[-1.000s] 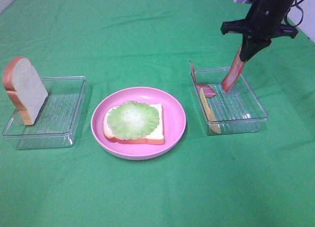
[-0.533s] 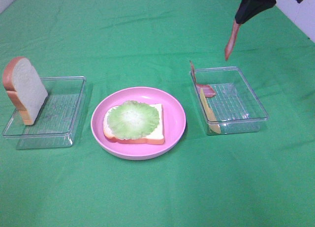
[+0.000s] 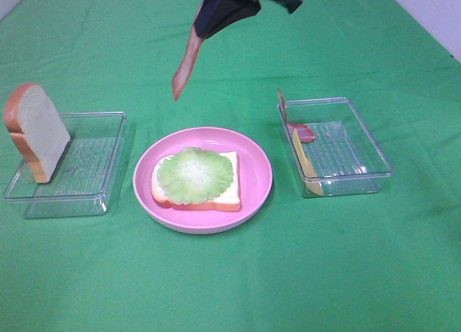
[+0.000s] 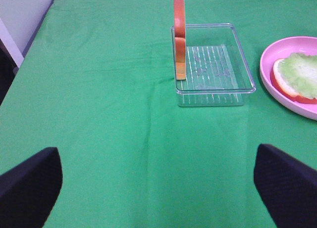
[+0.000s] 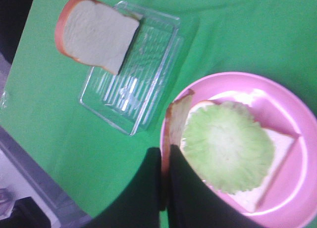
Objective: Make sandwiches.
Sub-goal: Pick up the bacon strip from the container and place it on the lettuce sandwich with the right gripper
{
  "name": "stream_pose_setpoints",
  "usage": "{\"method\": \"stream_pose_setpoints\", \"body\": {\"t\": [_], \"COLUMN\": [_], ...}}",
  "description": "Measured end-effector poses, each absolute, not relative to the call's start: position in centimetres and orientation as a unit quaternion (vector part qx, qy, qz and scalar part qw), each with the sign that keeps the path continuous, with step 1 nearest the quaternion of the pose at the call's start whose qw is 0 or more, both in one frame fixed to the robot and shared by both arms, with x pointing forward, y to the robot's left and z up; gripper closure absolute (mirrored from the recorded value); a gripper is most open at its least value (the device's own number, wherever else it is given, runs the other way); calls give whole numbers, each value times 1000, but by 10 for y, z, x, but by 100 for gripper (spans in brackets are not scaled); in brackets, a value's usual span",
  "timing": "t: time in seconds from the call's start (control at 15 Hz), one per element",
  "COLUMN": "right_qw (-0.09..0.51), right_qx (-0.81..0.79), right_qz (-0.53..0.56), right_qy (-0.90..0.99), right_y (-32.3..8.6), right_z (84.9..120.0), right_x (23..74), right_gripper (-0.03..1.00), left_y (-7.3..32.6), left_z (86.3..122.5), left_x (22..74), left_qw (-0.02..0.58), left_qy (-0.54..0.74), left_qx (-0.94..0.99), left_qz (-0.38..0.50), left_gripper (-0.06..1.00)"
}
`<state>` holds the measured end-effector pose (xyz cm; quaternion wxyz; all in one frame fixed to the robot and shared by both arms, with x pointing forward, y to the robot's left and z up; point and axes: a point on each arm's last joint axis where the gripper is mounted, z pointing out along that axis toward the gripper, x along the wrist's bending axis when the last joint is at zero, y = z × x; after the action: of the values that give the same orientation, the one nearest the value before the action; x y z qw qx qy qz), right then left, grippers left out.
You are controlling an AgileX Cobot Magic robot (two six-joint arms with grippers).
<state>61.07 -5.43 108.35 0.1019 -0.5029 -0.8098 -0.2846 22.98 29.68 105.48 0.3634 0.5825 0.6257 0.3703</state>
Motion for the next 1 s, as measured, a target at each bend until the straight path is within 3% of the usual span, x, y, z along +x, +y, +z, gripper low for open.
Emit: {"method": "stream_pose_setpoints", "body": {"t": [0.2, 0.27, 0.47, 0.8, 1.0], "right_qw": [165, 202, 240, 254, 227], "right_qx": [-487, -485, -493, -498, -494], "right_qz": [-271, -258, -243, -217, -189], "right_qy": [-814, -811, -800, -800, -817], "right_y": [-23, -9, 1, 5, 0], "right_z": [1047, 1020, 990, 956, 943], "right_x": [609, 610, 613, 617, 620], "right_gripper": [95, 95, 95, 95, 95], "left_y": [297, 297, 297, 297, 297], "left_z": [1055, 1055, 1055, 1055, 1055], "left_x": [230, 230, 230, 230, 230], "left_qw": [363, 363, 363, 363, 363], "left_qy": [626, 626, 626, 625, 625], "left_qx": [583, 583, 583, 583, 583], "left_qz": [370, 370, 370, 370, 370], "left_gripper": [-4, -4, -4, -4, -4]}}
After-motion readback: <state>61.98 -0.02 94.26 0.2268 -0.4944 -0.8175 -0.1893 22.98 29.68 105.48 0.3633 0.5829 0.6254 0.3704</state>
